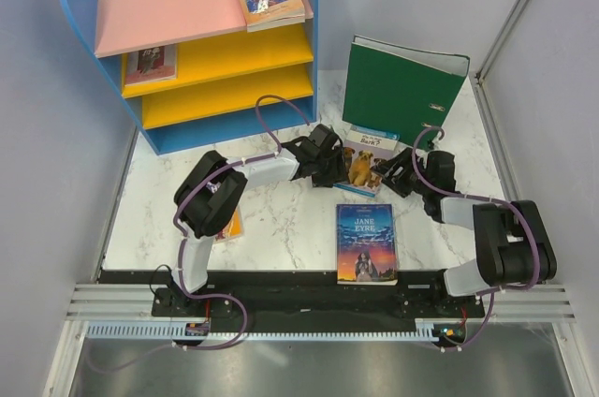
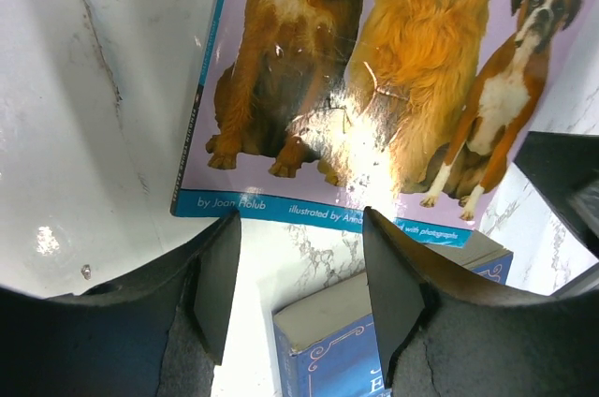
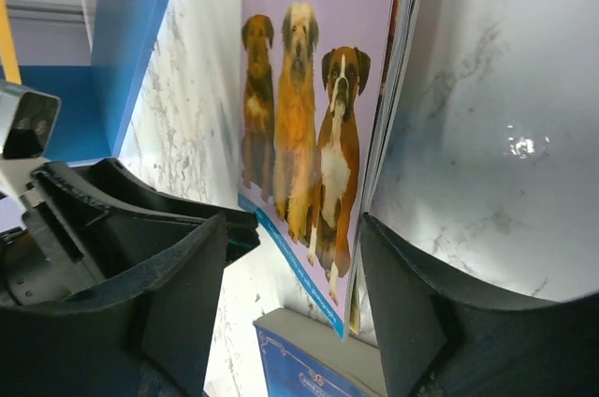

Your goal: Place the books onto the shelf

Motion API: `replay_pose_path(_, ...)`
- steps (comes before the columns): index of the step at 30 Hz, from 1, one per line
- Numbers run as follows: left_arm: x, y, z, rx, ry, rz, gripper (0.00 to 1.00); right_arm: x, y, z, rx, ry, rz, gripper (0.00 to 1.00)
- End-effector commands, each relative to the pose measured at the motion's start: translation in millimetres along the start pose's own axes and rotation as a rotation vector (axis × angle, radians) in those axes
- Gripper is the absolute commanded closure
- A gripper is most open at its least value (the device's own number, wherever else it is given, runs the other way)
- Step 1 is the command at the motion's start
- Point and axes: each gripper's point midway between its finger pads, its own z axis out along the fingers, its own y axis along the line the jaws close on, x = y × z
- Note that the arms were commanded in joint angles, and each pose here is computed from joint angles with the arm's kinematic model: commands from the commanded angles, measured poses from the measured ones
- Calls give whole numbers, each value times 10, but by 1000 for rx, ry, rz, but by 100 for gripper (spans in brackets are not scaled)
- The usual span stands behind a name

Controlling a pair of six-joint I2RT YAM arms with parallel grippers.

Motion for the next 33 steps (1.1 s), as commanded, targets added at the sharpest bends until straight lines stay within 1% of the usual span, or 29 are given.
replay_pose_path(1, 6, -23, 31, 0, 7, 39, 38, 60, 52, 43, -48, 28, 15, 36)
replay_pose_path(2, 9, -23, 36, 1, 8, 39, 38, 60, 63, 49, -56, 30, 17, 37)
replay_pose_path(4, 9, -35, 43, 4, 11, 38, 39, 72, 85, 66, -78, 33, 21, 45)
replay_pose_path(5, 14, -32, 48, 4, 13, 39, 38, 79, 106, 65, -91, 37, 22, 51)
replay_pose_path(6, 14, -36, 55, 5, 15, 39, 38, 83, 102, 75, -96, 37, 28, 58)
replay_pose_path(9, 21, -42, 69, 8, 20, 39, 39, 113, 120, 105, -120, 52, 29, 58)
replay_pose_path(13, 20, -55, 93, 13, 24, 40, 39, 157, 137, 194, -149, 75, 25, 50)
replay_pose_path(15, 15, -78, 98, 19, 24, 43, 39, 239, 77, 253, -144, 100, 42, 48)
replay_pose_path(17, 19, -63, 111, 16, 28, 45, 38, 301, 58, 299, -156, 112, 52, 48)
replay_pose_path(19, 36, -44, 124, 12, 32, 44, 39, 342, 78, 330, -171, 118, 58, 51)
replay_pose_path(20, 43, -35, 134, 9, 34, 44, 38, 387, 51, 355, -167, 128, 63, 53)
replay_pose_path(21, 49, -32, 138, 9, 36, 45, 38, 403, 50, 368, -168, 131, 72, 66)
replay_pose_path(22, 65, -26, 141, 8, 39, 48, 38, 408, 78, 379, -180, 130, 65, 75)
replay_pose_path(23, 54, -22, 133, 7, 36, 48, 38, 424, 66, 387, -179, 134, 67, 93)
replay_pose_path(24, 61, 3, 129, 0, 35, 53, 38, 430, 74, 388, -180, 135, 65, 100)
replay_pose_path(26, 39, 63, 81, -29, 17, 63, 38, 426, 57, 381, -165, 133, 58, 100)
replay_pose_path(28, -72, 39, -82, -36, -28, 89, 38, 447, -6, 374, -128, 145, 30, 100)
replay_pose_path(29, -116, 77, -137, -58, -48, 100, 38, 407, 35, 348, -129, 132, 12, 100)
replay_pose_path(30, -216, 90, -270, -81, -87, 128, 37, 427, -10, 330, -97, 146, 9, 100)
replay_pose_path(32, -348, 161, -394, -135, -143, 160, 37, 366, 49, 274, -92, 127, -54, 100)
replay_pose_path(33, -382, 194, -465, -155, -153, 187, 36, 380, 22, 245, -61, 141, -56, 100)
